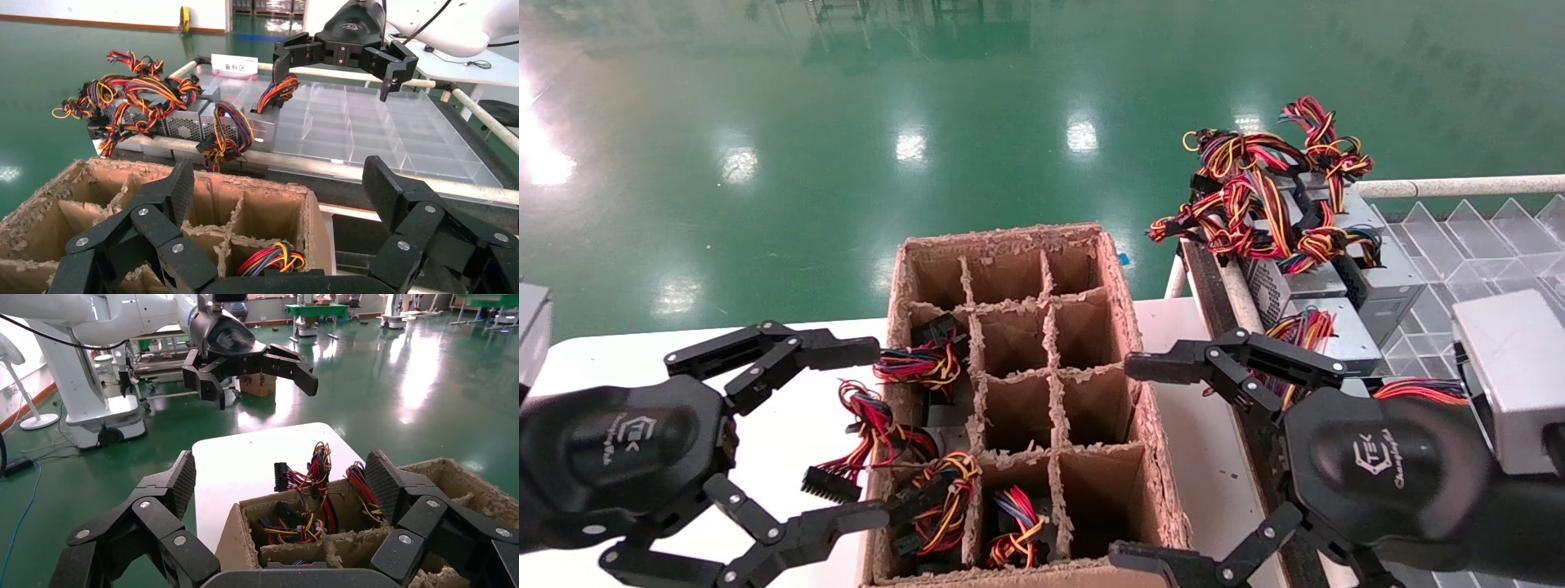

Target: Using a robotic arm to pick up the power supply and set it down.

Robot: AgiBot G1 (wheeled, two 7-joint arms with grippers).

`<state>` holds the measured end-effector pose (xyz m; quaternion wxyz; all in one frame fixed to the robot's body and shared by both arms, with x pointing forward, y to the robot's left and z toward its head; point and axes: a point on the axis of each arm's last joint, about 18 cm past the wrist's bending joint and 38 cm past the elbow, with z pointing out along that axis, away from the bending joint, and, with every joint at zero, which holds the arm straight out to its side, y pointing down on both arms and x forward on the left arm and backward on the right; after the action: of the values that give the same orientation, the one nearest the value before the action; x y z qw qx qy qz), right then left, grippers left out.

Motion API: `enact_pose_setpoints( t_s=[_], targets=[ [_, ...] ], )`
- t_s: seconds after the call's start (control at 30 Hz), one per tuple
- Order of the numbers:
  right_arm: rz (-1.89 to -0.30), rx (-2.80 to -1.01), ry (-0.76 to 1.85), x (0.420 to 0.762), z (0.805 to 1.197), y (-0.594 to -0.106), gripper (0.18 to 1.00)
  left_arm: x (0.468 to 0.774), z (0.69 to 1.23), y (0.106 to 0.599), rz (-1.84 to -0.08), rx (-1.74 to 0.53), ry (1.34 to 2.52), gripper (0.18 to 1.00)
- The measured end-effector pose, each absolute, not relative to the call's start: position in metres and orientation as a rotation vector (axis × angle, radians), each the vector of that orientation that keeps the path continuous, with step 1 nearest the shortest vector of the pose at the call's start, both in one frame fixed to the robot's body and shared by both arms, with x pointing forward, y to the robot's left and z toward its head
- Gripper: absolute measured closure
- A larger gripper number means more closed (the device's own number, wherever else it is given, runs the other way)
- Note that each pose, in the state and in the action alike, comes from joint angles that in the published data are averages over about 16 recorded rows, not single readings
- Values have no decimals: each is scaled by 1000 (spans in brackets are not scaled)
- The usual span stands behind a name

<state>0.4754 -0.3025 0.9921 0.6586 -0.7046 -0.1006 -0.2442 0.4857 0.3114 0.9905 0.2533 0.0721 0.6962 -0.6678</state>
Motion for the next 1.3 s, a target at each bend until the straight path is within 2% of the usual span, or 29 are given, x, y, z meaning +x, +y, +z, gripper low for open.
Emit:
enact_pose_setpoints(
  t_s=[1.3],
  targets=[
    [-557,-1607,-222,479,990,-301,179,486,991,311,-1815,196,1892,187]
  ],
)
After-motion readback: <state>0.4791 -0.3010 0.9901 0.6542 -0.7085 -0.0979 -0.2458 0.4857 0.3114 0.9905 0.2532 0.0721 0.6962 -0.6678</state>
